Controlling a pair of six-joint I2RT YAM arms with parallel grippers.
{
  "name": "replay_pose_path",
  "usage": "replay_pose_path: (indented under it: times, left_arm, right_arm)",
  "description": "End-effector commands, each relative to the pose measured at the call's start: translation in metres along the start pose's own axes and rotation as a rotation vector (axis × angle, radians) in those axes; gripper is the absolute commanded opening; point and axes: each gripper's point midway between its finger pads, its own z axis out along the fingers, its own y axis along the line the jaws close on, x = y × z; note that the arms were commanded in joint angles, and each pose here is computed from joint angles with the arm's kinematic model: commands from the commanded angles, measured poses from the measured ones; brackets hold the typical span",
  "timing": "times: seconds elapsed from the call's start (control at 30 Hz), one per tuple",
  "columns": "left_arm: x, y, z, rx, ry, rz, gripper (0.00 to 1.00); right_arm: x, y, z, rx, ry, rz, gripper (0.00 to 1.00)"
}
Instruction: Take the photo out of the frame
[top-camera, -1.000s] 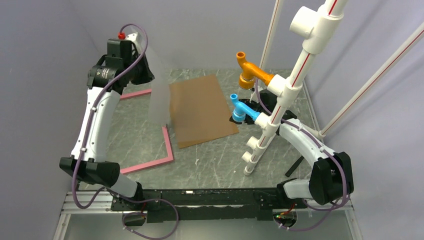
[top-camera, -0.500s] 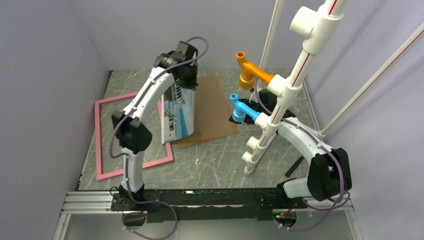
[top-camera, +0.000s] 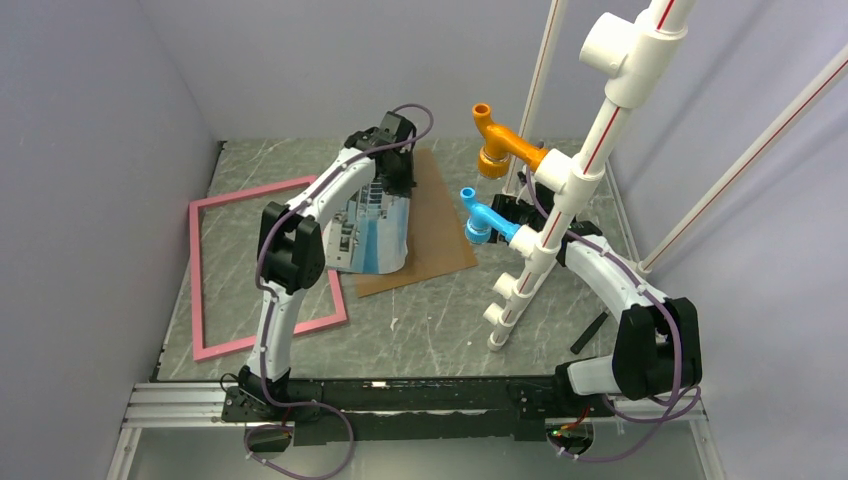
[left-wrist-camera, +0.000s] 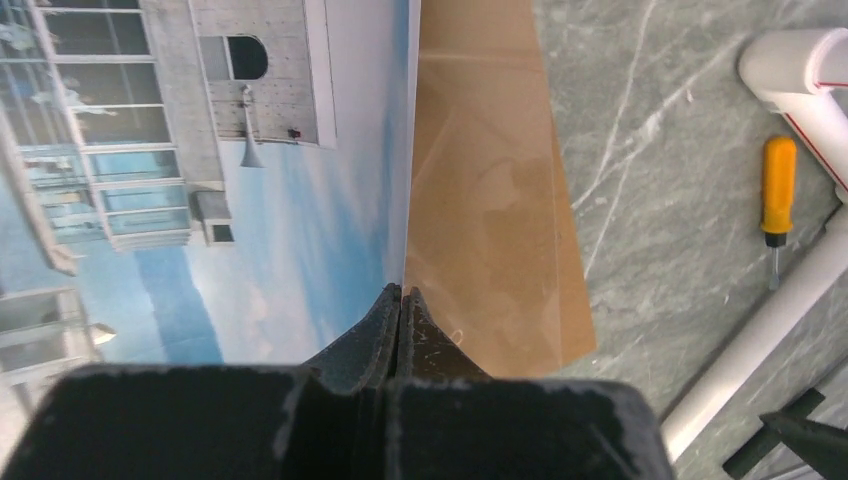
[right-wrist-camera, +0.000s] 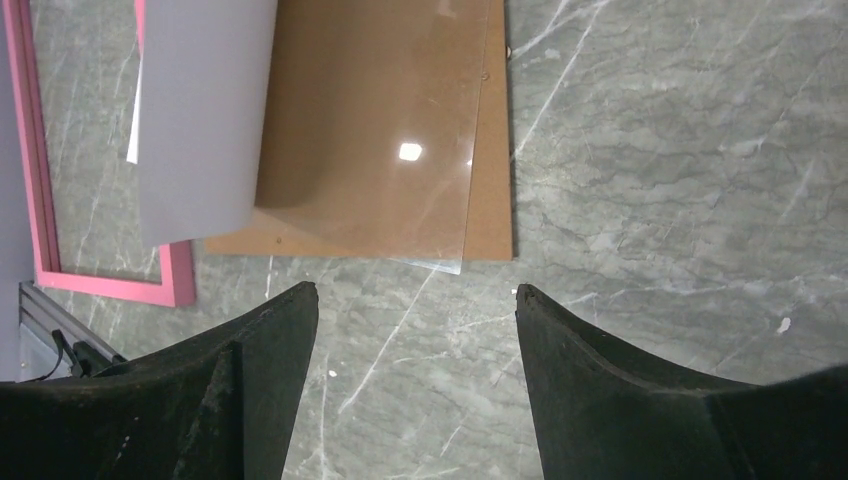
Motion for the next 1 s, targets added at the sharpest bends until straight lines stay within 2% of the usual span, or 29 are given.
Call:
replay_pose_path:
  times: [0.0, 0.23, 0.4, 0.43, 0.5, 0.73, 0.8, 0.83, 0.97]
  left_arm:
    - [-0.021, -0.006, 0.001, 0.011, -0.107, -0.12, 0.0]
    - [-0.019, -0.007, 0.026, 0.0, -0.109, -0.233, 0.0]
    - [-0.026, -0.03, 0.033, 0.096, -0.095, -0.244, 0.01]
    - [-0.027, -0.032, 0.032, 0.103, -0.092, -0.241, 0.05]
    - [-0.028, -0.036, 0.029, 0.12, -0.088, -0.229, 0.24]
    - [-0.059, -0.057, -0.035, 0.24, -0.159, -0.165, 0.6]
    - [-0.061, -0.059, -0.057, 0.311, -0.152, -0.165, 0.79]
    - [-0.063, -0.06, -0.071, 0.331, -0.162, -0.155, 0.82]
    - [-0.063, -0.058, -0.131, 0.365, -0.221, -0.068, 0.84]
  right_arm:
    - [-0.011, 0.002, -0.003, -0.014, -0.038, -0.024, 0.74]
    - [-0.013, 0.004, -0.001, -0.024, -0.033, -0.023, 0.74]
    - [-0.01, 0.002, -0.001, -0.018, -0.025, -0.021, 0.74]
    - [-0.009, 0.002, -0.001, -0.017, -0.022, -0.022, 0.74]
    - [-0.008, 0.0, -0.002, -0.008, -0.021, -0.023, 0.74]
    - [-0.008, -0.002, -0.007, 0.017, -0.023, -0.039, 0.74]
    - [-0.006, -0.005, -0.009, 0.034, -0.018, -0.042, 0.74]
    - [-0.006, -0.006, -0.011, 0.042, -0.015, -0.04, 0.74]
    - [-0.004, -0.007, -0.02, 0.064, -0.03, -0.04, 0.75]
